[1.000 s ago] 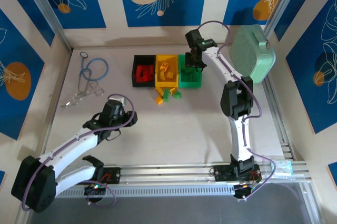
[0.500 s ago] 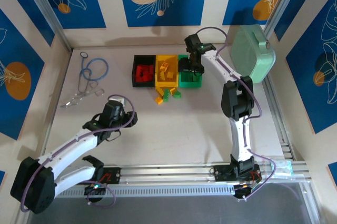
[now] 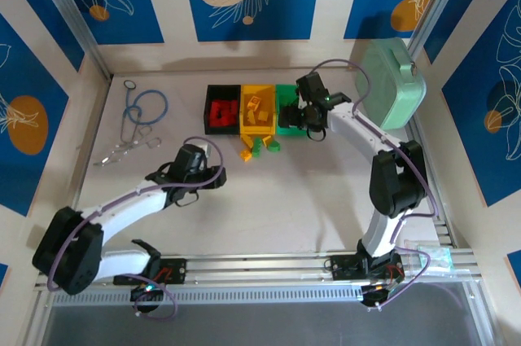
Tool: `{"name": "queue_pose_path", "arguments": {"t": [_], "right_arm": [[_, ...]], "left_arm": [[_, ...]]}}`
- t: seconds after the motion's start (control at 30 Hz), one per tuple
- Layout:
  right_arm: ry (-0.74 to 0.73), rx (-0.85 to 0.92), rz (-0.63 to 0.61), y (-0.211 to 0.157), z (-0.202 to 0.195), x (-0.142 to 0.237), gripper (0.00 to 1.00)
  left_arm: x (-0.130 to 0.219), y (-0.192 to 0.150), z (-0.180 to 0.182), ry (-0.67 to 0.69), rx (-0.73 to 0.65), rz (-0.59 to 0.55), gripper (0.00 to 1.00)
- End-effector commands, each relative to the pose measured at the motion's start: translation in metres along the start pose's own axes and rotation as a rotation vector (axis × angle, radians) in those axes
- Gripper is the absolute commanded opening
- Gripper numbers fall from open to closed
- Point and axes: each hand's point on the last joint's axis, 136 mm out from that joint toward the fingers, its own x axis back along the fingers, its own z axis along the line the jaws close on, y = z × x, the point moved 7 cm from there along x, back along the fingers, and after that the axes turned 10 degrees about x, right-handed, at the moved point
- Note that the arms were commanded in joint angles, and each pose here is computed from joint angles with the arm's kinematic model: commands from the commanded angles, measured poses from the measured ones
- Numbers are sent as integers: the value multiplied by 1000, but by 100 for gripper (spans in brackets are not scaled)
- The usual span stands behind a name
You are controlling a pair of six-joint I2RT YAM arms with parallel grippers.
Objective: Sort the legos into containers by color
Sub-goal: Move the lego to the center of the table.
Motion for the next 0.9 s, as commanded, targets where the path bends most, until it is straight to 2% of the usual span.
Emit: {"name": "queue_pose_path", "arguments": {"t": [0.0, 0.2, 0.33, 0.63, 0.87], "right_arm": [[42, -40, -20, -16, 3, 2, 72], [35, -77, 14, -55, -6, -3, 70], [17, -93, 25, -73, -14, -2, 70], [11, -153, 0, -94, -35, 8, 69], [17, -184, 4, -103, -44, 7, 68]], "left_arm": [[-9, 16, -25, -78, -47, 1, 61], [-39, 34, -48, -115, -102, 60, 61], [-64, 45, -57, -90, -153, 99, 61], [-97, 62, -60, 20, -270, 120, 58], [-118, 62, -60, 37, -273, 157, 56]]}}
